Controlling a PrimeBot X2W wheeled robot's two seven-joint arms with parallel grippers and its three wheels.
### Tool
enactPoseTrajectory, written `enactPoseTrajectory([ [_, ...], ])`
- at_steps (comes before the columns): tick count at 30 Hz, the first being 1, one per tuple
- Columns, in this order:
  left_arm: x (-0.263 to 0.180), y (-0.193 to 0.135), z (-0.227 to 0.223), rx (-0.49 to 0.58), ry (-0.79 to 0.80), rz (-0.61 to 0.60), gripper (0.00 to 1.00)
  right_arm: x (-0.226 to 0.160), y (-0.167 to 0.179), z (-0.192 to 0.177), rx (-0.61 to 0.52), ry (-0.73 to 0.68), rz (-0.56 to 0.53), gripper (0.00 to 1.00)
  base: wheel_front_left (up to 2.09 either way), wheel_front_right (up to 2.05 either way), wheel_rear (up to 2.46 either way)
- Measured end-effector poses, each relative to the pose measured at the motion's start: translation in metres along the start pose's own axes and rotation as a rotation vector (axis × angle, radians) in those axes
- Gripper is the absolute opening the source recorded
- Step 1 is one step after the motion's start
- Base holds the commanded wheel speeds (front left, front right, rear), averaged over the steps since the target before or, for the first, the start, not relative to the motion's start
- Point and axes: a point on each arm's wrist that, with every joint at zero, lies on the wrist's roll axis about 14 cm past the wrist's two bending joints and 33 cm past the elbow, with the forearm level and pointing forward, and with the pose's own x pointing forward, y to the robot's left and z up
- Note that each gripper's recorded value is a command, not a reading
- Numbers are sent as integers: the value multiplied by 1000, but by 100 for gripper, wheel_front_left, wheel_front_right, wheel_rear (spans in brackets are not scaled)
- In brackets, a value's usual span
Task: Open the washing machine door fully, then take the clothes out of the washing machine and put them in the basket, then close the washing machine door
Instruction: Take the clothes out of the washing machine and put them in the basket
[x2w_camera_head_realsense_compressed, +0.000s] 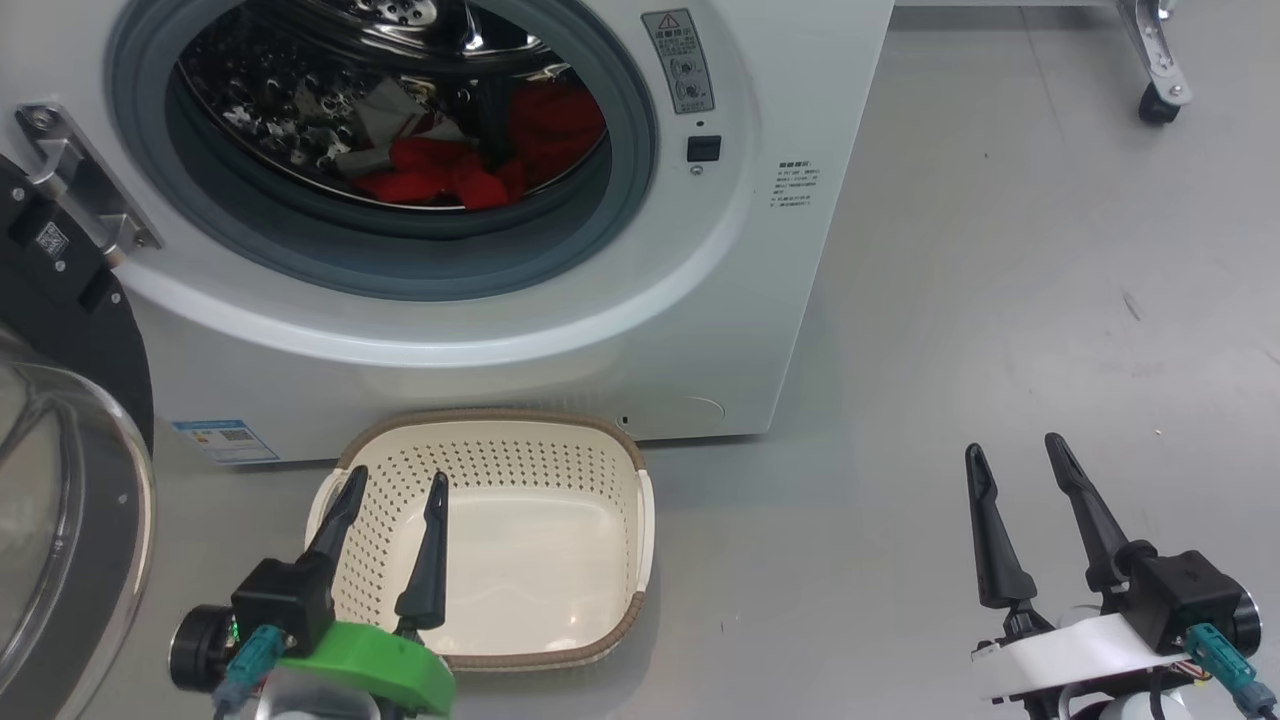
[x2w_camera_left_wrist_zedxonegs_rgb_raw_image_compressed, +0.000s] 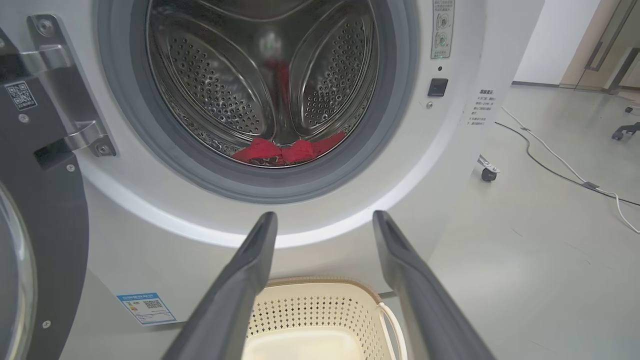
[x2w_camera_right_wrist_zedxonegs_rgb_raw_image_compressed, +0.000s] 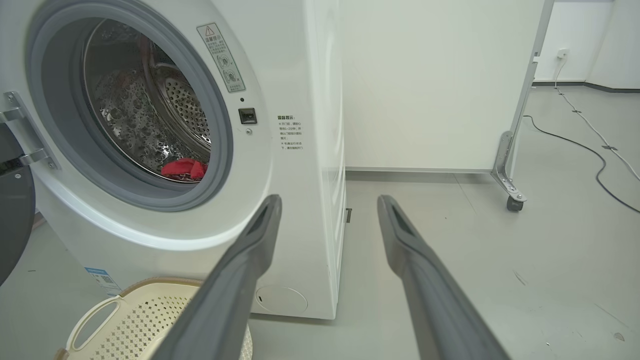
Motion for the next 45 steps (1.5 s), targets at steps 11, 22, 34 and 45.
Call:
enactPoseTrajectory([
  [11,37,-1,-37,-74,150,-29,100,20,1,-10,10,21,7,100,0,0,0],
  [22,98,2,-62,-93,278,-85,100,40,0,-18,62,30,2,100,0,0,0],
  [34,206,6,-73,-68,417,-202,100,63,-19,-36,129,61,-66,100,0,0,0],
  [45,264,-8,-55,-53,416,-267,100,58,-41,-43,125,89,-152,100,0,0,0],
])
